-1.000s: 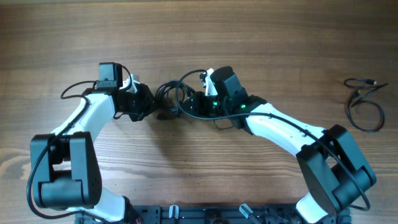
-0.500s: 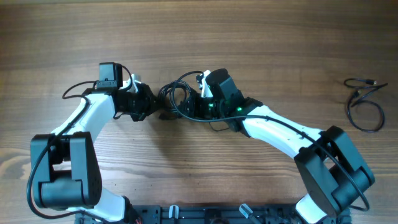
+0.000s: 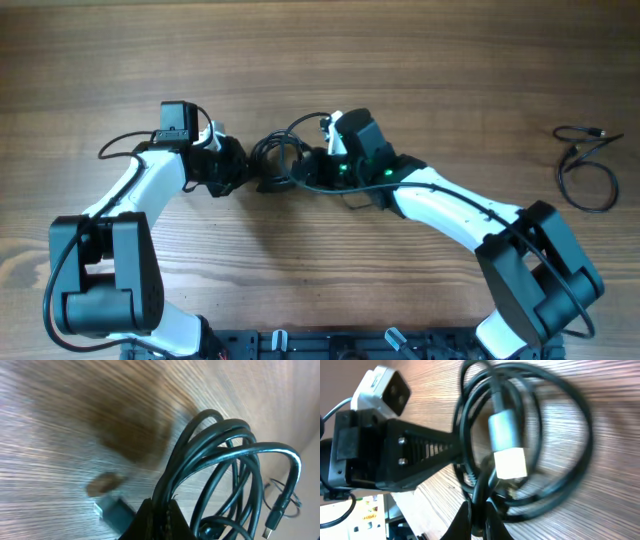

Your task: Untangle cables

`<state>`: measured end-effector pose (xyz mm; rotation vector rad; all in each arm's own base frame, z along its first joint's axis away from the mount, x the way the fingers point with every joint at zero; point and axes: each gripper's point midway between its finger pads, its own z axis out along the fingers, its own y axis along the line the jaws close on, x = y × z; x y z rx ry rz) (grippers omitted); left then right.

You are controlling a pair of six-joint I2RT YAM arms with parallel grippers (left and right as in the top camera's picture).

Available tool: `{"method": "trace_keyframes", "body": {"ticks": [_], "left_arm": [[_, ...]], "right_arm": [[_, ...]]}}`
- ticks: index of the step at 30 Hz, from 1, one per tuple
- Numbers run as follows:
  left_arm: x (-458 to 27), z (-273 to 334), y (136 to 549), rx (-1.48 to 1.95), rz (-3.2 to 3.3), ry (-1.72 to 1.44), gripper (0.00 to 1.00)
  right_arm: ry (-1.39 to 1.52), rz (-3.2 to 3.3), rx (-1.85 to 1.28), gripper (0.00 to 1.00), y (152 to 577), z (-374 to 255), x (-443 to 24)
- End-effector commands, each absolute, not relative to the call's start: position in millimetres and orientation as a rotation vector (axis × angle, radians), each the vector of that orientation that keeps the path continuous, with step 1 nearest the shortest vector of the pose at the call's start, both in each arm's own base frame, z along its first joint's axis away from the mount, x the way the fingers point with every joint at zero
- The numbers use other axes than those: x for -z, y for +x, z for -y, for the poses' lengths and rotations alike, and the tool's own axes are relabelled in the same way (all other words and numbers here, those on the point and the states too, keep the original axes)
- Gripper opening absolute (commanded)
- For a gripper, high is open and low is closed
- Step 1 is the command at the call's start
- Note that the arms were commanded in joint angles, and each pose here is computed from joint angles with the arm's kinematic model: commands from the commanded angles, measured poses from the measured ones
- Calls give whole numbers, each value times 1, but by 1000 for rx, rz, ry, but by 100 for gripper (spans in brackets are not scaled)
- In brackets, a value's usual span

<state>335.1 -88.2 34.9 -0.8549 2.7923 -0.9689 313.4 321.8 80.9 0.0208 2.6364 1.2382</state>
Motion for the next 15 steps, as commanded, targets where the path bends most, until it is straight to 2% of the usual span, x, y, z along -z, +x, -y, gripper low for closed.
{"method": "trace_keyframes", "body": {"ticks": [1, 9, 15], "left_arm": [[-32, 65, 341, 753, -2776, -888, 4], [-31, 62, 341, 722, -2778, -896, 4], [-30, 61, 340, 710, -2780, -900, 4]], "right_arm": [[48, -2560, -1219, 4, 331, -293, -112], [-87, -2434, -1520, 4, 326, -272, -169], [9, -2428, -1526, 4, 342, -224, -166]]}}
